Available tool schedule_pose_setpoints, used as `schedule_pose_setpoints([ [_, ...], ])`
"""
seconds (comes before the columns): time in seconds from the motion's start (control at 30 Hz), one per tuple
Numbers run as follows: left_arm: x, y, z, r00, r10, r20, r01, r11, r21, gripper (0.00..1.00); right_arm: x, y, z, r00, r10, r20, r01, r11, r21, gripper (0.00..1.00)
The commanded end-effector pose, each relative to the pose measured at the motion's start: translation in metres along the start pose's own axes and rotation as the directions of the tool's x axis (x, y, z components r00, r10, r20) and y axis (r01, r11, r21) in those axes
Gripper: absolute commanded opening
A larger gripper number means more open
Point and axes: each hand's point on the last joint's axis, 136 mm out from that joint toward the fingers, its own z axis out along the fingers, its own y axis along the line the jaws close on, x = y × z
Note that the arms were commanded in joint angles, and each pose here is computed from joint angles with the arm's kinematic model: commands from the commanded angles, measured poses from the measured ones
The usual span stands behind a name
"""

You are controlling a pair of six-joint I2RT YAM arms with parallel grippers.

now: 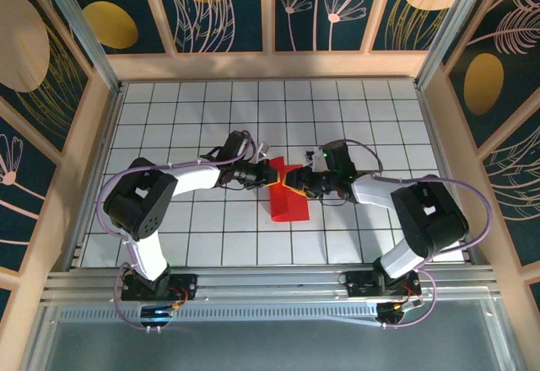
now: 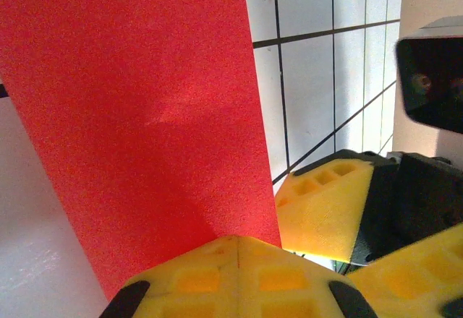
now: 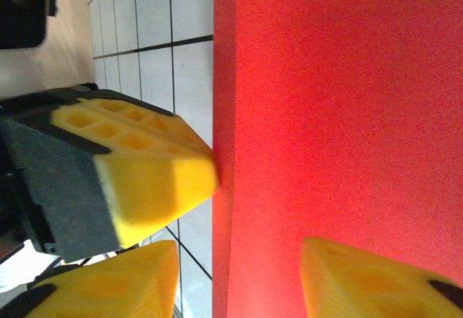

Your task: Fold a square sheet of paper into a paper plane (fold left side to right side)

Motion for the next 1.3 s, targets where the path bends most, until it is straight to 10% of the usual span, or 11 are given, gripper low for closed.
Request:
schedule_pose_setpoints([
  [0.0, 0.001, -0.002, 0.003, 1.000, 0.001, -0.010, -0.002, 1.000, -0.005, 0.00, -0.003, 0.012, 0.006, 1.000, -0.025, -0.013, 0.024, 0.999, -0.046, 0.42],
  [0.27, -0.001, -0.007, 0.001, 1.000, 0.010, 0.001, -0.010, 1.000, 0.003, 0.00, -0.004, 0.010, 0.009, 1.000, -0.013, -0.013, 0.012, 0.999, -0.049, 0.00],
  [0.8, -0.018, 0.002, -0.032, 0.989, 0.060, 0.137, -0.034, 0.981, -0.189, 0.43, -0.008, -0.038, -0.012, 0.996, 0.064, 0.055, -0.074, 0.977, 0.199, 0.00],
  [1.27, -0.003, 0.020, 0.015, 0.999, 0.020, 0.031, -0.013, 0.979, -0.203, 0.51, -0.009, -0.043, -0.014, 0.996, 0.057, 0.062, -0.069, 0.971, 0.230, 0.00],
])
